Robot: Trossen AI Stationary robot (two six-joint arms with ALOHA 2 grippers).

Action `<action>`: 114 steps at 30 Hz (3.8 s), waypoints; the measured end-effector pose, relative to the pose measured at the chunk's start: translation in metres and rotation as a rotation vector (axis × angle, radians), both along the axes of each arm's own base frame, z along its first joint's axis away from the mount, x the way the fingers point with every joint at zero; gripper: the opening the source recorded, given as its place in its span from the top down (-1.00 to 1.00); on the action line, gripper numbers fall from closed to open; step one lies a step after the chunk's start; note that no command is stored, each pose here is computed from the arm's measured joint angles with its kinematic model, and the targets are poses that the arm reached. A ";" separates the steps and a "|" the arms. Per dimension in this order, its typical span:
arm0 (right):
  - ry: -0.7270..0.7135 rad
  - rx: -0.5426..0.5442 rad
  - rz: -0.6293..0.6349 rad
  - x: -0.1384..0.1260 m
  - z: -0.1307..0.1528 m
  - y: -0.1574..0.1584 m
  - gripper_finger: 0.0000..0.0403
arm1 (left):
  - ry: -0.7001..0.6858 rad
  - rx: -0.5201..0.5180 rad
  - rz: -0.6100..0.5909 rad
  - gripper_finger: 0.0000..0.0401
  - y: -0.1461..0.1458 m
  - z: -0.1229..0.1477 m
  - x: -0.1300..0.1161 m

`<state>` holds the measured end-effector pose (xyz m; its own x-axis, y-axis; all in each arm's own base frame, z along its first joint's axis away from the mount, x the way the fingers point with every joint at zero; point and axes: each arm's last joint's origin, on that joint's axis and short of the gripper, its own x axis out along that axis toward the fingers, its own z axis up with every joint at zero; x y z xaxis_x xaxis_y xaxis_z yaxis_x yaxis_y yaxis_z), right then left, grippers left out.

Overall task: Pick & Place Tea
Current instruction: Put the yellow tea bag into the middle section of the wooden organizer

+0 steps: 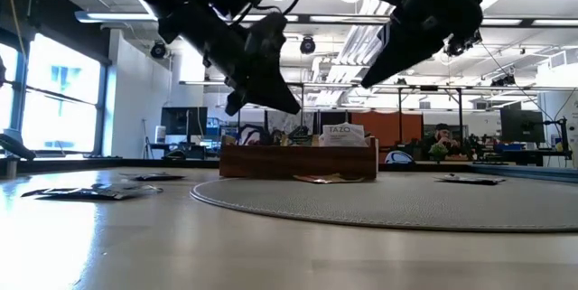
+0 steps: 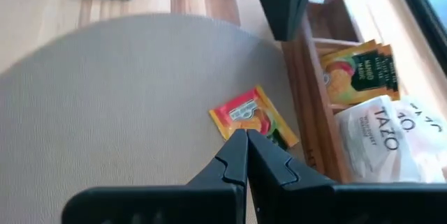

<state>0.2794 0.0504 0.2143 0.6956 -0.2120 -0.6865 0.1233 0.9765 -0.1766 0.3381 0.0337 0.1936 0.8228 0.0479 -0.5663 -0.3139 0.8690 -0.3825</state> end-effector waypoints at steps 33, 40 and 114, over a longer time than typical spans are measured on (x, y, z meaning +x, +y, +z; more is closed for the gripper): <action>0.056 0.318 -0.320 0.023 -0.058 -0.037 0.45 | 0.164 -0.037 -0.133 0.30 -0.029 -0.034 0.003; -0.018 0.371 -0.540 0.022 -0.058 -0.042 0.31 | 0.236 0.062 -0.147 0.30 -0.027 -0.060 0.007; -0.055 0.570 -0.684 0.044 -0.102 -0.055 0.46 | 0.152 0.216 -0.157 0.30 -0.023 -0.079 0.033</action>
